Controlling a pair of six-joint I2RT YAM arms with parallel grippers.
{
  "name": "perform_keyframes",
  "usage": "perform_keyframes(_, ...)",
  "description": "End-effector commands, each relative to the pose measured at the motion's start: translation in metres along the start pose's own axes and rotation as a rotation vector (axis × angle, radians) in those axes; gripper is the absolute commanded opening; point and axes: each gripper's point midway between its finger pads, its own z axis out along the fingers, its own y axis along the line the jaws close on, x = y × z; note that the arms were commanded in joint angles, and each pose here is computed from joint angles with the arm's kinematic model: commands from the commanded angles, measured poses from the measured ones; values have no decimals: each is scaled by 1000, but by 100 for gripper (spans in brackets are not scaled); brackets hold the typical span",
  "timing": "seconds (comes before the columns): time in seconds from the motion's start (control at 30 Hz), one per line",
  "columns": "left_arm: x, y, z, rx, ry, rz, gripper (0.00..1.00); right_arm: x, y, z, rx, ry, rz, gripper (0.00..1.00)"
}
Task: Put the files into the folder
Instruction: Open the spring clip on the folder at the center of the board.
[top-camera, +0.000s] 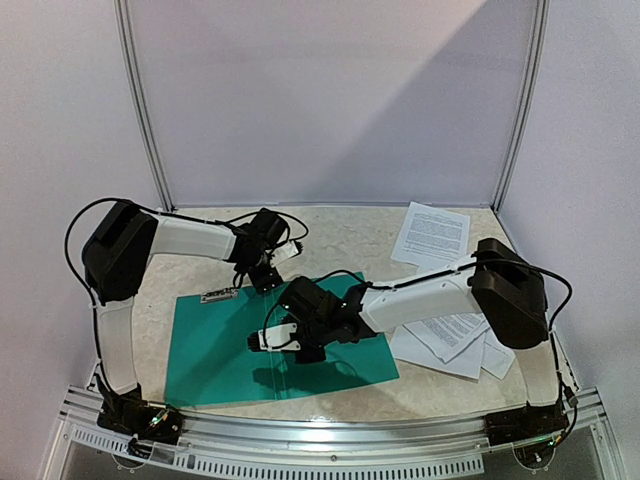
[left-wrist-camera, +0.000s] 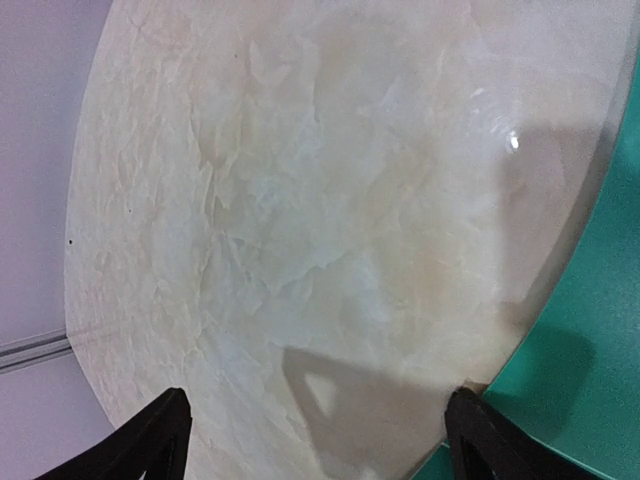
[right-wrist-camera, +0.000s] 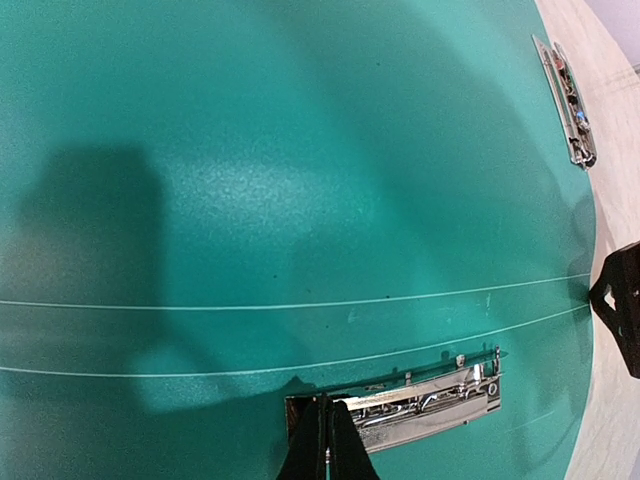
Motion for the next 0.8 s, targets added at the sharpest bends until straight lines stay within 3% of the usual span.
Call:
perform_keyframes(0.0, 51, -65, 24, 171, 166, 128, 91, 145, 97, 20, -305, 488, -15, 0)
perform_keyframes(0.37, 51, -66, 24, 174, 166, 127, 92, 152, 111, 28, -391, 535, -70, 0)
perform_keyframes(0.6, 51, -65, 24, 177, 170, 132, 92, 174, 114, 11, -393, 650, -67, 0)
perform_keyframes(0.77, 52, -66, 24, 180, 178, 142, 92, 155, 102, 7, -353, 601, -23, 0)
